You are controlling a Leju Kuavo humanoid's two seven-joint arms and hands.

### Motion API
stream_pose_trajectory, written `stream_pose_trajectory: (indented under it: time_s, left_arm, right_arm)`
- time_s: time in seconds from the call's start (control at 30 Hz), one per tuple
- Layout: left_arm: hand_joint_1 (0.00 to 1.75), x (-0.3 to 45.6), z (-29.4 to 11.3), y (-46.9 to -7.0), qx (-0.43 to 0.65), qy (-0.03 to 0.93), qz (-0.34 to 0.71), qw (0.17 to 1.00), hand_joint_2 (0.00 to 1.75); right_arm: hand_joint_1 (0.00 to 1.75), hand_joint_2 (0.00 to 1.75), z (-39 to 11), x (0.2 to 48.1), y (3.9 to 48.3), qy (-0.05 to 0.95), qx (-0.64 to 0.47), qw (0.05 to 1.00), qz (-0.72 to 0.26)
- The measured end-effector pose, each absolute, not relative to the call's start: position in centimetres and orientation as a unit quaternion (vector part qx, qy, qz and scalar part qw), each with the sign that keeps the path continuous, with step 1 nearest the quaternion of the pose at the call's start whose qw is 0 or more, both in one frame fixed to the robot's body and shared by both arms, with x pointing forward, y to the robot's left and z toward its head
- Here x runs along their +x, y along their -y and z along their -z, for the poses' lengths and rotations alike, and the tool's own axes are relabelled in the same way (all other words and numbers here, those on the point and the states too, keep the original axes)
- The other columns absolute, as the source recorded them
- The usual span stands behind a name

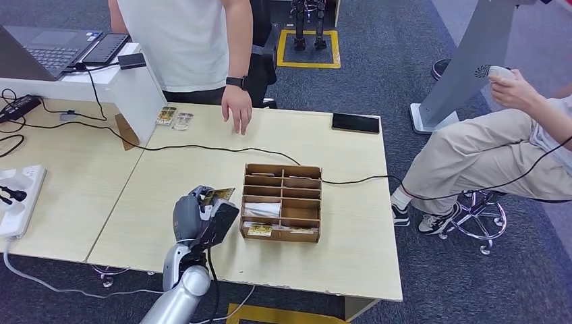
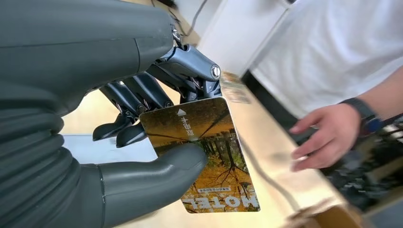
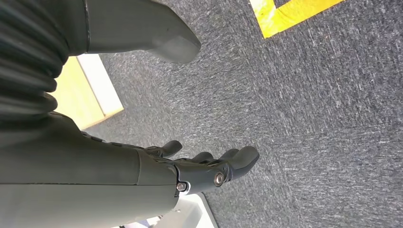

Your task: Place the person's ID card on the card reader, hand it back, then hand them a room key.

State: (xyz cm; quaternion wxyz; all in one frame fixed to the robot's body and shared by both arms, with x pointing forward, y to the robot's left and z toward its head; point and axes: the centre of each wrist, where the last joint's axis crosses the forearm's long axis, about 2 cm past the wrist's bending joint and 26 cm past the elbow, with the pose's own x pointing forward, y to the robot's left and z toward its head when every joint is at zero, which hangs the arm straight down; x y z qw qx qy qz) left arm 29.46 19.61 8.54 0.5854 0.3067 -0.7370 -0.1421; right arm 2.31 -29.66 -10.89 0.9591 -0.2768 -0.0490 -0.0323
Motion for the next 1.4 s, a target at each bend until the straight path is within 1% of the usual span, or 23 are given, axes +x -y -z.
stream_pose_trajectory:
  time_s: [0.17,0.43,0.6,0.8,0.83,0.93,0.97,1.23,1.4]
  left_arm:
    - [1.75,31.1,-12.1,-18.7,0.262,0.781,0.109,0.557,1.75]
    - [1.75,34.5,-16.7,-18.6,0.243,0.818,0.081,0.516,1.75]
    - [1.75,36.3,-19.0,-18.8,0.228,0.831,0.059,0.504,1.75]
    - [1.75,37.9,-20.7,-18.9,0.226,0.836,0.048,0.498,1.75]
    - [1.67,38.1,-20.8,-18.9,0.226,0.836,0.047,0.498,1.75]
    - [0.36,38.6,-21.2,-18.9,0.222,0.835,0.040,0.502,1.75]
    - [0.00,38.8,-21.3,-18.9,0.220,0.834,0.037,0.504,1.75]
    - [0.00,39.1,-21.0,-18.8,0.219,0.838,0.026,0.499,1.75]
    - [0.00,37.4,-19.8,-18.5,0.202,0.852,0.025,0.483,1.75]
  right_arm:
    - [0.00,1.75,10.9,2.4,29.6,0.051,-0.278,0.959,0.027]
    - [0.00,1.75,10.9,2.5,29.3,0.055,-0.279,0.959,0.014]
    - [0.00,1.75,10.9,2.6,29.2,0.056,-0.279,0.958,0.011]
    - [0.00,1.75,10.9,2.7,28.9,0.058,-0.278,0.959,0.001]
    - [0.00,1.75,10.9,2.7,28.9,0.058,-0.277,0.959,0.000]
    - [0.00,1.75,10.9,2.7,28.8,0.058,-0.276,0.959,-0.003]
    - [0.00,1.75,10.9,2.7,28.8,0.058,-0.275,0.960,-0.004]
    - [0.00,1.75,10.9,2.7,28.6,0.057,-0.274,0.960,-0.002]
    - [0.00,1.75,10.9,2.6,28.6,0.055,-0.273,0.960,0.005]
